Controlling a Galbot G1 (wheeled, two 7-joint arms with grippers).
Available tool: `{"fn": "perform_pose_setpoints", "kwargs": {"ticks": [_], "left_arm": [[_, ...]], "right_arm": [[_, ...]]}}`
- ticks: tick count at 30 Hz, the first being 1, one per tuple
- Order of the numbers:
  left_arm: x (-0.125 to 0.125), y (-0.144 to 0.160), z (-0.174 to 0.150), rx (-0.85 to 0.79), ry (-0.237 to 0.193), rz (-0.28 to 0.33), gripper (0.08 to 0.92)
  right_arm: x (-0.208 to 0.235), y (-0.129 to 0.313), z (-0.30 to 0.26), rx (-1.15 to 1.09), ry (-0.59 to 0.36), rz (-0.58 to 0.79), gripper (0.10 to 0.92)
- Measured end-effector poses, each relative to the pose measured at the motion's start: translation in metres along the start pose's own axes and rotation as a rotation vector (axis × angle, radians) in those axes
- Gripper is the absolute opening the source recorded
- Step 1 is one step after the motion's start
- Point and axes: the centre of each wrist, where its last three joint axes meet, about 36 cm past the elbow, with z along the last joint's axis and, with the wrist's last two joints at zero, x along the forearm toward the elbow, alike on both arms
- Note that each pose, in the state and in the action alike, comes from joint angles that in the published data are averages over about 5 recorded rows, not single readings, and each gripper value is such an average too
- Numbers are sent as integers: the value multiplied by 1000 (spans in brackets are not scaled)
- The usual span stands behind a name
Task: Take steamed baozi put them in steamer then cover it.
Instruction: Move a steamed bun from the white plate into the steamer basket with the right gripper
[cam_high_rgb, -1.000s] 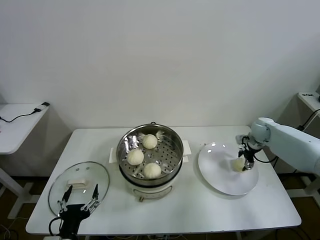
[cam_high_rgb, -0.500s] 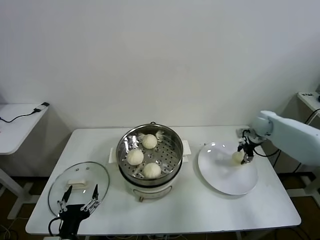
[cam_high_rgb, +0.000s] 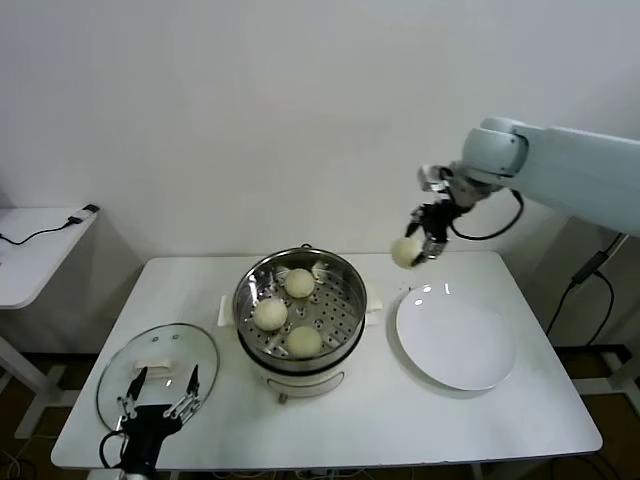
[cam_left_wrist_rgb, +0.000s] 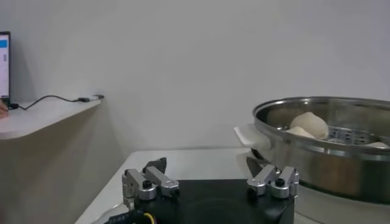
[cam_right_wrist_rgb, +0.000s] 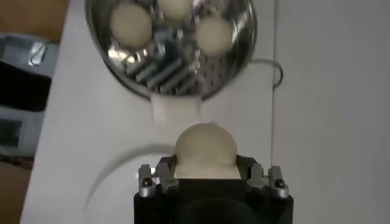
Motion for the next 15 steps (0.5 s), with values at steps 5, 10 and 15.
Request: {"fn": "perform_pose_setpoints", "kwargs": {"ticks": [5,10,15], "left_arm": [[-1,-2,0,4,-1,3,823],[-2,-2,-1,8,-2,0,823],[-1,-1,0,9,1,-4,823]], "right_arm": [[-16,7,-64,44,-7,-20,662],[-52,16,-100,71,24,-41,664],[-88,21,-108,72,65,-46,663]]}}
